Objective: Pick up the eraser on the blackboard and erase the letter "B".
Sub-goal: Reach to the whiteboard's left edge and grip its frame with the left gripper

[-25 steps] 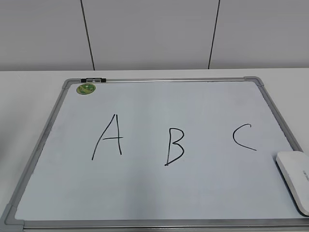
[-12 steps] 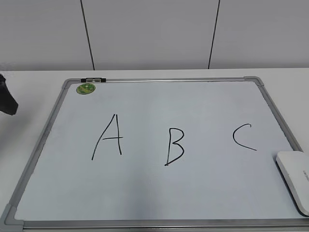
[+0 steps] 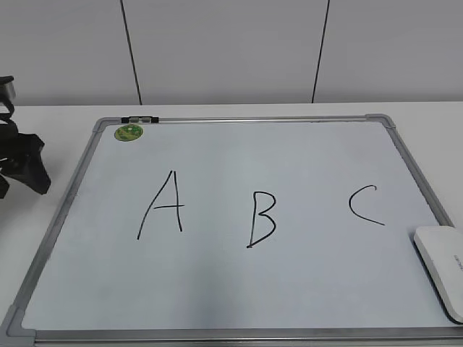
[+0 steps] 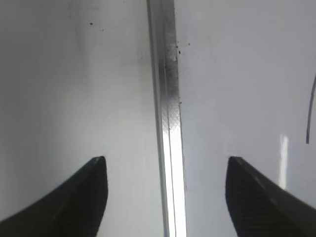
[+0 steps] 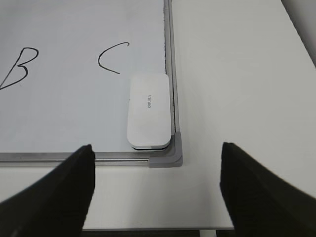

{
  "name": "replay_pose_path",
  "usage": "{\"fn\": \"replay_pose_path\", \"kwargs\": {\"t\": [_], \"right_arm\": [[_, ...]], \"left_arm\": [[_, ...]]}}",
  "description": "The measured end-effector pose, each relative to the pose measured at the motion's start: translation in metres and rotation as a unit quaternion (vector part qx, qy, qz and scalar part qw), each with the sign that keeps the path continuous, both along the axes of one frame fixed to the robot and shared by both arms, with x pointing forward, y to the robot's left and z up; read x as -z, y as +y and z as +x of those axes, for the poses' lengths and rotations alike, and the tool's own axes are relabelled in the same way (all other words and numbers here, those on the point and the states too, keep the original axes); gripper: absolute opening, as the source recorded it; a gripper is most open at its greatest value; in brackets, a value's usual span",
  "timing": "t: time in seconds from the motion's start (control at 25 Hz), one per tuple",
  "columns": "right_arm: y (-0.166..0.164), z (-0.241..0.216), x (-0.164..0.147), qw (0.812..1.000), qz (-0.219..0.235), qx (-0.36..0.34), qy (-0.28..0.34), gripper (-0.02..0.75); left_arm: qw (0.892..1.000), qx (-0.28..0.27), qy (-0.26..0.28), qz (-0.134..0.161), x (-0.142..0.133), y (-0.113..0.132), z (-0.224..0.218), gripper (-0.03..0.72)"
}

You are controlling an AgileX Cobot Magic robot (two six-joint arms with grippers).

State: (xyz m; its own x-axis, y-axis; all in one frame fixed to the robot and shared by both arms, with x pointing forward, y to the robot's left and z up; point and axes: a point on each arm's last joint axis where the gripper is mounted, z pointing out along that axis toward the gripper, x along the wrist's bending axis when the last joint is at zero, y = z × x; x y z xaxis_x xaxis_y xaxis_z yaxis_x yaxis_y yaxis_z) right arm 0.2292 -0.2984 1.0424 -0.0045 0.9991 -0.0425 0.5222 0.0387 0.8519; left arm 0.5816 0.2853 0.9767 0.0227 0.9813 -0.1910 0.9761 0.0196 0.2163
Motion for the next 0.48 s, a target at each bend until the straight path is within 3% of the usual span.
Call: {"fn": "replay_pose_path", "kwargs": {"t": [0.12, 0.48], "right_arm": [[0.000, 0.000, 0.000, 1.000, 0.000, 0.000, 0.000, 0.587], [0.000, 0.000, 0.000, 1.000, 0.000, 0.000, 0.000, 0.587]], "left_arm": [[1.000, 0.003, 0.000, -0.003, 0.006, -0.001, 0.012, 0.496], [1.000, 0.011, 0.002, -0.016, 0.022, -0.003, 0.040, 0.483]]}}
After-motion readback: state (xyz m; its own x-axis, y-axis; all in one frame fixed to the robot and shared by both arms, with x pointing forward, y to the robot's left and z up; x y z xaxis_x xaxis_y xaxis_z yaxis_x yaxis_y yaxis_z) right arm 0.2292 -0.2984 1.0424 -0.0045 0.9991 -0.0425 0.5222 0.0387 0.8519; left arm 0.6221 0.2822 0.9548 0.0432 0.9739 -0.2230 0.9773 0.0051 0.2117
